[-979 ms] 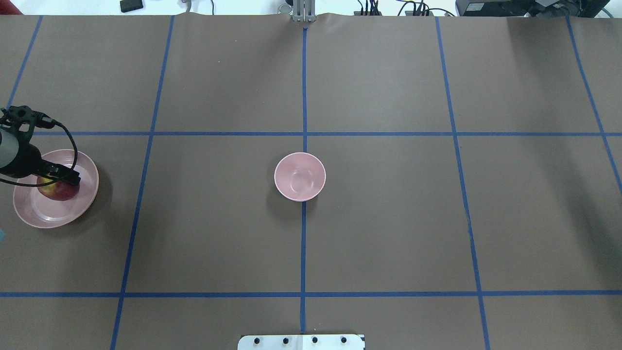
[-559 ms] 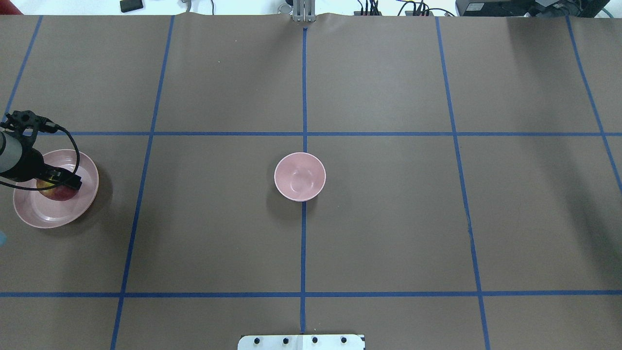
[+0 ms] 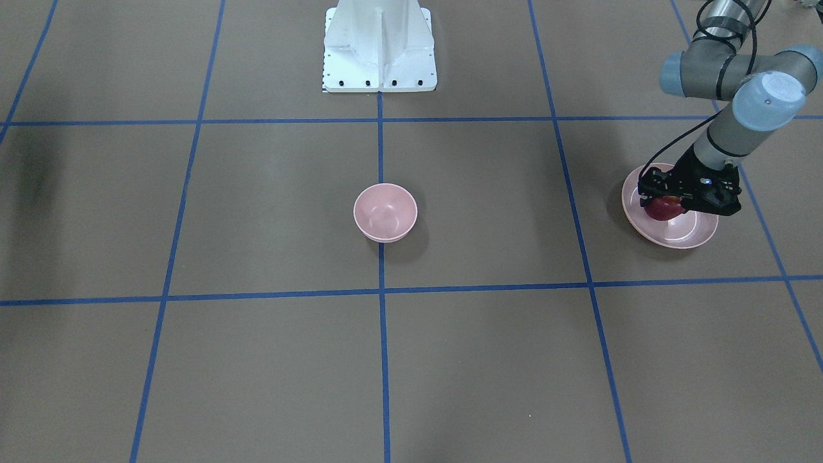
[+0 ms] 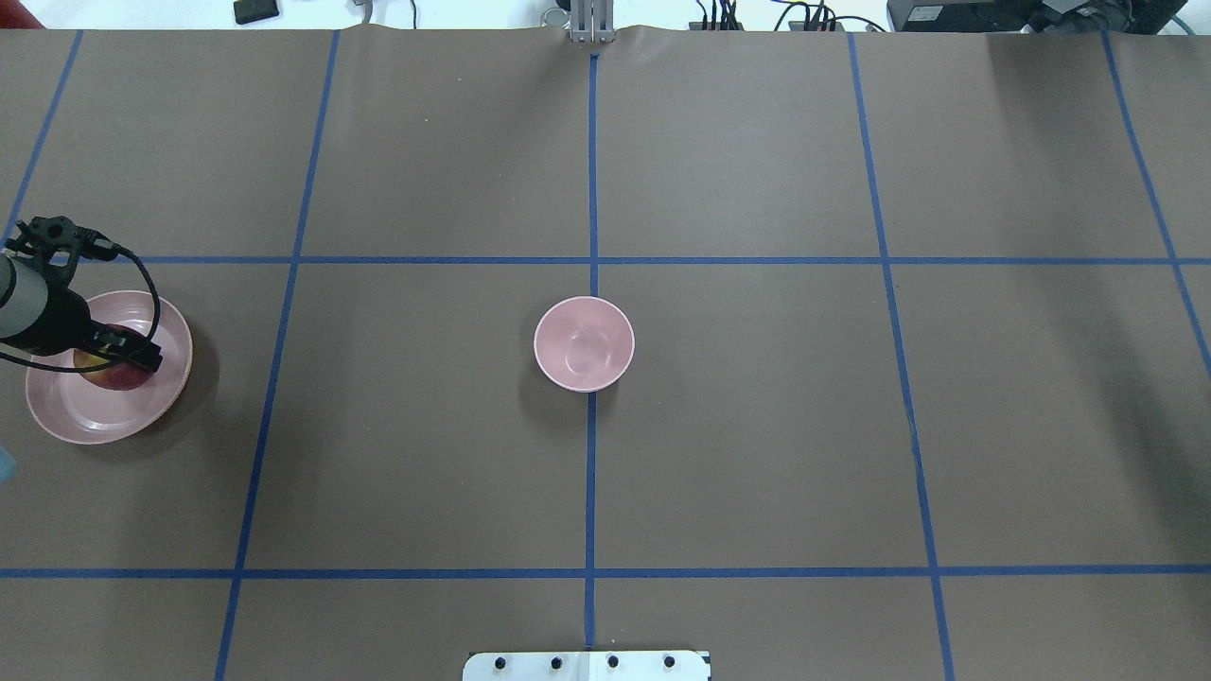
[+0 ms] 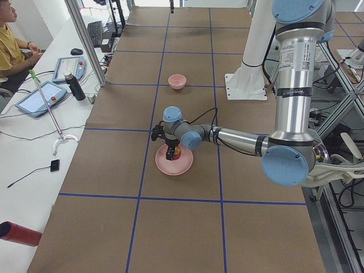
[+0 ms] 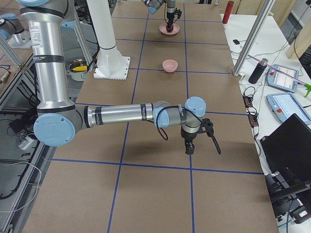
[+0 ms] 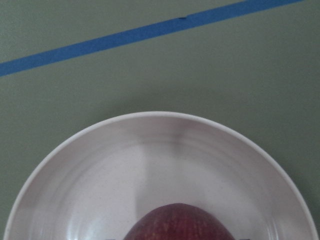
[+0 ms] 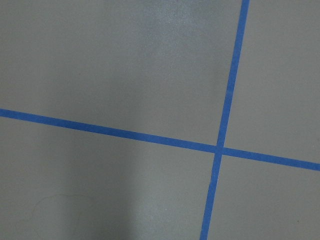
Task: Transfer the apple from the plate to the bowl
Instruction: 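Lift the apple with the left gripper and carry it over the pink bowl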
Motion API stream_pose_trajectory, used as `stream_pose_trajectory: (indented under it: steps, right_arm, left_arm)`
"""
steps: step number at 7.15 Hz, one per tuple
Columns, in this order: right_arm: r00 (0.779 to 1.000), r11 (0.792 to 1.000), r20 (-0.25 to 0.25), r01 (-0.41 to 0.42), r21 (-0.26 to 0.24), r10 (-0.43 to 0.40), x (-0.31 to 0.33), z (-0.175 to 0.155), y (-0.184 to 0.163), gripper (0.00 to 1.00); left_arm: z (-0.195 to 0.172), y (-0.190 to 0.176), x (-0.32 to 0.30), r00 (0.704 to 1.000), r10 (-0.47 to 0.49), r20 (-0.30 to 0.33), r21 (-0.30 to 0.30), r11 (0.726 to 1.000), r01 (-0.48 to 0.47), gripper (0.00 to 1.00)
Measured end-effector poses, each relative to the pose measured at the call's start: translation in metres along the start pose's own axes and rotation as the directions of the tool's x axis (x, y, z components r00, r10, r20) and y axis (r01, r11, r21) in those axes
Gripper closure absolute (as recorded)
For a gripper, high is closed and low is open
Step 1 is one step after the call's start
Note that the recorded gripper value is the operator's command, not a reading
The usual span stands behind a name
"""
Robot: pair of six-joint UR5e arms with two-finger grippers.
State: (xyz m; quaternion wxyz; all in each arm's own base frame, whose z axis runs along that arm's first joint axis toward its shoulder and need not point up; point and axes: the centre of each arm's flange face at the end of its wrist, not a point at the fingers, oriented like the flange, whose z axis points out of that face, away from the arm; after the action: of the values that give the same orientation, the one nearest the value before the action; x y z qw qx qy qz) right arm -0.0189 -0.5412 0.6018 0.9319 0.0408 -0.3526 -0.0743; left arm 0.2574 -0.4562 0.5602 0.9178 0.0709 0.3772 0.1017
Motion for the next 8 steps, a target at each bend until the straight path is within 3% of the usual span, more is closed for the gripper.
stream_pose_trajectory:
  steps: [2,5,8]
  right_arm:
    - [1.000,1.000,0.000,-0.001,0.000,0.001,0.000,0.000,0.000,0.00]
    - [1.000,1.000,0.000,-0.001,0.000,0.001,0.000,0.000,0.000,0.00]
    - [1.000,1.000,-0.002,-0.005,-0.002,0.005,0.001,0.001,0.001,0.00]
  left_arm:
    - [-0.045,-0.030,0.053,1.000,-0.018,-0.014,0.006,1.000,0.018,1.00]
    - [-0.118,-0.105,0.211,0.985,-0.171,-0.022,-0.008,0.985,0.171,1.00]
    - [-0.104,-0.133,0.400,0.951,-0.305,-0.046,-0.027,0.952,0.304,0.98]
